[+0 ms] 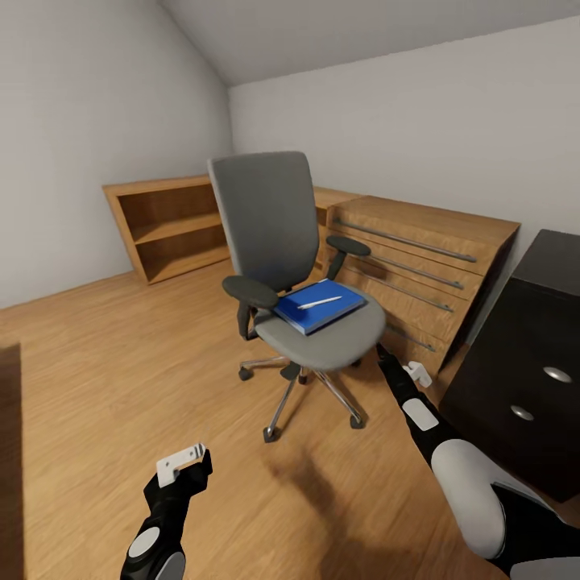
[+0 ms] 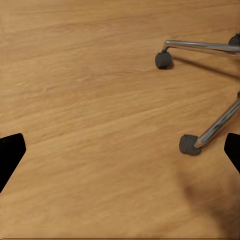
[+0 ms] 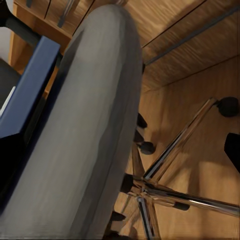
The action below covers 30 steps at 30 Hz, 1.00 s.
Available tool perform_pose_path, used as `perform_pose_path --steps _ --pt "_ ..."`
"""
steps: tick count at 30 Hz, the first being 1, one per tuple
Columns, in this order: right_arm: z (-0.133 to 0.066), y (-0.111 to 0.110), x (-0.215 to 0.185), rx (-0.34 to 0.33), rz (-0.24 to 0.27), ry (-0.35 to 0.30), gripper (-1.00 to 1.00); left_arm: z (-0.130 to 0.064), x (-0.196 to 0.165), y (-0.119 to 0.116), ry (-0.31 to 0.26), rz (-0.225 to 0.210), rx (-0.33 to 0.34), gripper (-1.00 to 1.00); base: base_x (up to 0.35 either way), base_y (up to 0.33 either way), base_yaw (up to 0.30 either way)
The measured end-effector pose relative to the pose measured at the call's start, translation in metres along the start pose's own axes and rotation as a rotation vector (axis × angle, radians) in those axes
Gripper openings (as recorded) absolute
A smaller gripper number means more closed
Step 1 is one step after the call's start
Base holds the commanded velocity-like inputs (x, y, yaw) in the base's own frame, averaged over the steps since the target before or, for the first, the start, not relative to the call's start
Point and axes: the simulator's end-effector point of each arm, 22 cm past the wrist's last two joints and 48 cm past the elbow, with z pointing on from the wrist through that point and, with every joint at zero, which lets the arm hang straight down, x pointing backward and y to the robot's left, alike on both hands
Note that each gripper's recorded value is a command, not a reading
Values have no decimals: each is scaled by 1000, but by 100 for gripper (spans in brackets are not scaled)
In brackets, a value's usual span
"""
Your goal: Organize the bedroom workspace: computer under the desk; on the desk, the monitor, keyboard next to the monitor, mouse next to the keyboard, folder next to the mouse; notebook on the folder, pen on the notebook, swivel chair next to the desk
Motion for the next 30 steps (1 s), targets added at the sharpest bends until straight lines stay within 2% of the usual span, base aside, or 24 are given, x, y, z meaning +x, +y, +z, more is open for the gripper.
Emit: perform_pose_path --steps 14,23,30 --pt "0 1 2 -2 -3 2 100 0 0 0 0 0 0 100 -17 0 7" --pt "0 16 16 -20 2 1 100 -1 -1 -1 -2 0 2 100 0 0 173" --pt "0 18 17 -23 4 3 100 -1 -2 -1 -4 0 2 100 0 0 59"
